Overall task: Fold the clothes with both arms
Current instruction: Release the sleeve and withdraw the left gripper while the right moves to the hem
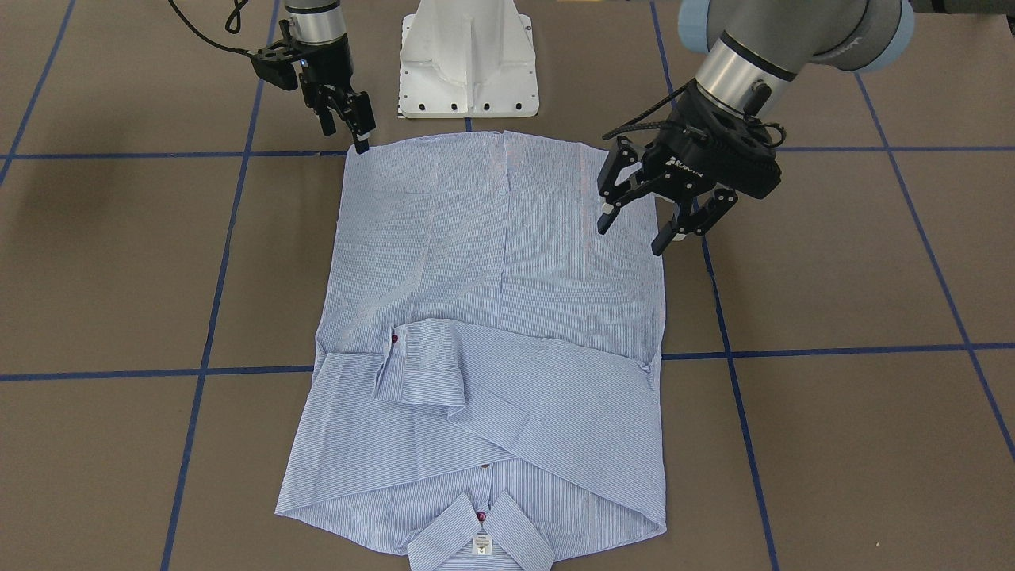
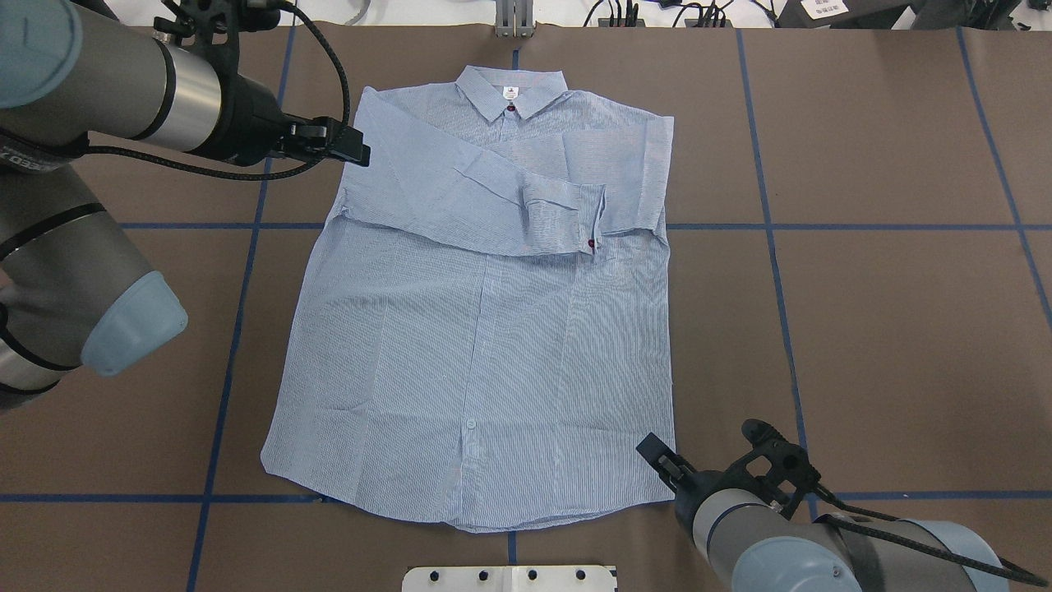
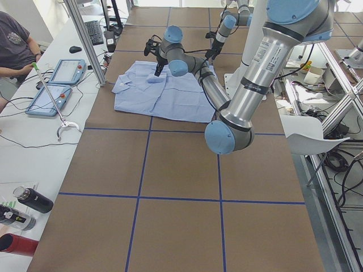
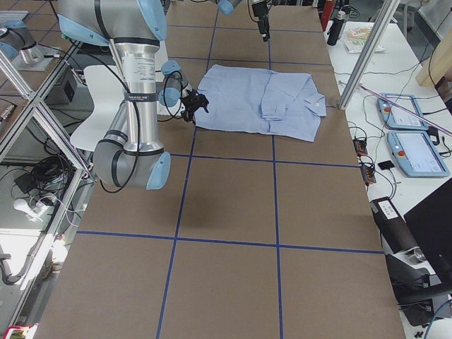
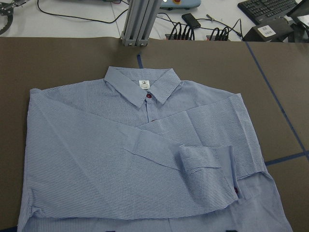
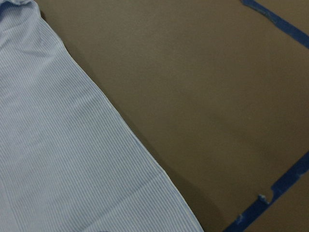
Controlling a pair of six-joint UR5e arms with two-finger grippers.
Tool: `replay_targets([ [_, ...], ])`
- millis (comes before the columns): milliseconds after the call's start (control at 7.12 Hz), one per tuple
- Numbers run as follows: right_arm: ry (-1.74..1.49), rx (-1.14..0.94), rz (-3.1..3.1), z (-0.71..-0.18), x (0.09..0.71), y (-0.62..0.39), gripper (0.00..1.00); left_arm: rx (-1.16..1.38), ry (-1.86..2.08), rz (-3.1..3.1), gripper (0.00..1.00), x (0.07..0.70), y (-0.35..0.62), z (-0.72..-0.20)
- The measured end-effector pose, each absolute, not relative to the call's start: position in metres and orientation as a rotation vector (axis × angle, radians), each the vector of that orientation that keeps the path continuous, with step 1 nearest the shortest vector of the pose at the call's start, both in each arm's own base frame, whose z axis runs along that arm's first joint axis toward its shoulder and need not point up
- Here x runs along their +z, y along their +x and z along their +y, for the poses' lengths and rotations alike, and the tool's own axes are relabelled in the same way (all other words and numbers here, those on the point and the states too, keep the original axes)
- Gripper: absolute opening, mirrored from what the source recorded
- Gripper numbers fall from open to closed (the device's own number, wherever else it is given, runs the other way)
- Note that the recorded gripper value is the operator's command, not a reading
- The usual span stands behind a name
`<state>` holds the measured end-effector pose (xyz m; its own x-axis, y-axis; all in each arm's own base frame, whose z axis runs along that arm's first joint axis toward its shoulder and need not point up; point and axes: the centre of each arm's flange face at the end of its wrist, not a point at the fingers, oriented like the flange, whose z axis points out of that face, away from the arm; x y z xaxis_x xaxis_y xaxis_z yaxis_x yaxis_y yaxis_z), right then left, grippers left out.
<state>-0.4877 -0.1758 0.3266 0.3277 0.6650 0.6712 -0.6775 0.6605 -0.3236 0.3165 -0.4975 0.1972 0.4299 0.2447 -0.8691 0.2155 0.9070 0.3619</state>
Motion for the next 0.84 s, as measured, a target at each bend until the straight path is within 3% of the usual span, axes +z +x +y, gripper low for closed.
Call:
replay_targets([
  [281,0.013,0.895,-0.842,-0.17,0.339,-0.502,0.78,-0.003,0.436,1.145,0.75,0.2,0.315,-0.496],
  [843,0.005,0.902,-0.831,-0.164,0.344,-0.508,0.77,-0.017,0.428,1.153,0.75,0.199,0.313,-0.494],
])
